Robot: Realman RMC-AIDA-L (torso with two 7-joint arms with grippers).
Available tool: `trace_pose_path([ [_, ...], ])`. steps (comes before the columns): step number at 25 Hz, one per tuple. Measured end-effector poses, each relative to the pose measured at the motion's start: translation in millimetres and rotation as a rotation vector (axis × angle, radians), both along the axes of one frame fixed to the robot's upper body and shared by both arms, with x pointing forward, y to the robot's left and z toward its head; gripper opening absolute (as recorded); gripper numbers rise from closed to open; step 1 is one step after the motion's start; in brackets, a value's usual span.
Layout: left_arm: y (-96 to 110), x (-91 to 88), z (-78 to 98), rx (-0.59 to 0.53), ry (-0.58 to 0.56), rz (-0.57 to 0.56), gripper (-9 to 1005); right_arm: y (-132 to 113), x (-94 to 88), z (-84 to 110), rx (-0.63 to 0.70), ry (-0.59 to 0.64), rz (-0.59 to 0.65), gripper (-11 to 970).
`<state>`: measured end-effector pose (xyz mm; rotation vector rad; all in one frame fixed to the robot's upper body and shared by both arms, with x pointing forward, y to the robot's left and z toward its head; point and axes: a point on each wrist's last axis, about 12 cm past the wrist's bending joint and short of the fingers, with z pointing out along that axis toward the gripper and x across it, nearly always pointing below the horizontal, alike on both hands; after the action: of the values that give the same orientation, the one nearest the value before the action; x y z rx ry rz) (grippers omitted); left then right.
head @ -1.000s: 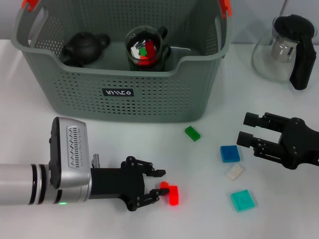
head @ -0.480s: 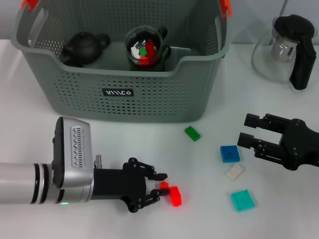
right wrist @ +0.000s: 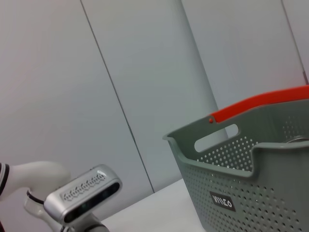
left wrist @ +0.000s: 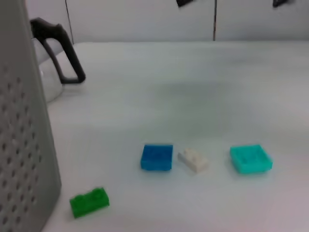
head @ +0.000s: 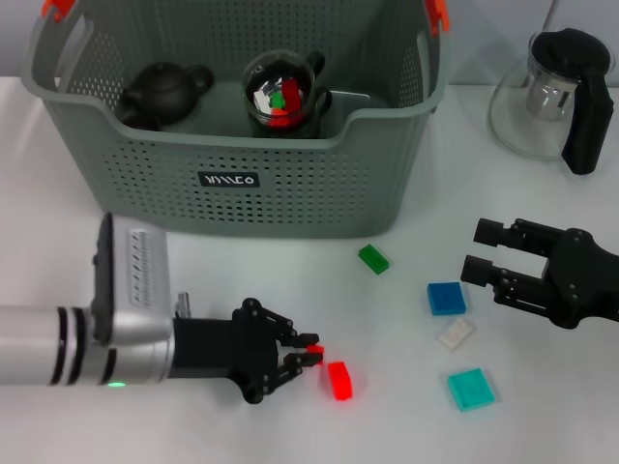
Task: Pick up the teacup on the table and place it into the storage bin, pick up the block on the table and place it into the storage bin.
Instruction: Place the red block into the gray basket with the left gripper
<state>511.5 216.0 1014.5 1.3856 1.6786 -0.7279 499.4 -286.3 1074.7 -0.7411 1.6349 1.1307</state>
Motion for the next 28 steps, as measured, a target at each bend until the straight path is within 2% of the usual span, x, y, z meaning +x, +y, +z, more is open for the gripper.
trace_pose_path([
  [3, 8.1, 0.0, 14.5, -0.059, 0.016, -0.007, 141, -0.2, 0.4, 1.0, 0.001, -0.004, 0.001, 666],
  [8, 37.7, 1.7, 55.1, -0.2, 0.019, 0.002, 130, 0.7, 1.6, 2.2, 0.003, -0.009, 0.004, 666],
  [12, 62.1, 1.5, 88.7, -0.361, 0.009, -0.023, 125, 1.4, 2.4, 2.8, 0.003, -0.011, 0.007, 666],
  [15, 75.9, 7.8, 114.6, -0.488, -0.015, -0.009, 123, 2.0, 2.4, 3.0, 0.004, -0.012, 0.009, 665],
  [18, 80.3, 23.9, 139.5, -0.586, -0.033, 0.029, 123, 2.2, 2.7, 3.3, 0.003, -0.013, 0.011, 665],
  [21, 76.0, 46.8, 160.0, -0.605, -0.027, 0.069, 124, 2.5, 2.5, 3.1, 0.002, -0.012, 0.013, 665],
  [26, 52.0, 93.9, 191.1, -0.521, 0.006, 0.174, 119, 2.8, 1.7, 2.3, -0.001, -0.008, 0.018, 665],
  [28, 38.9, 110.4, 198.5, -0.433, 0.034, 0.208, 128, 3.2, 1.3, 1.8, 0.0, -0.005, 0.019, 666],
])
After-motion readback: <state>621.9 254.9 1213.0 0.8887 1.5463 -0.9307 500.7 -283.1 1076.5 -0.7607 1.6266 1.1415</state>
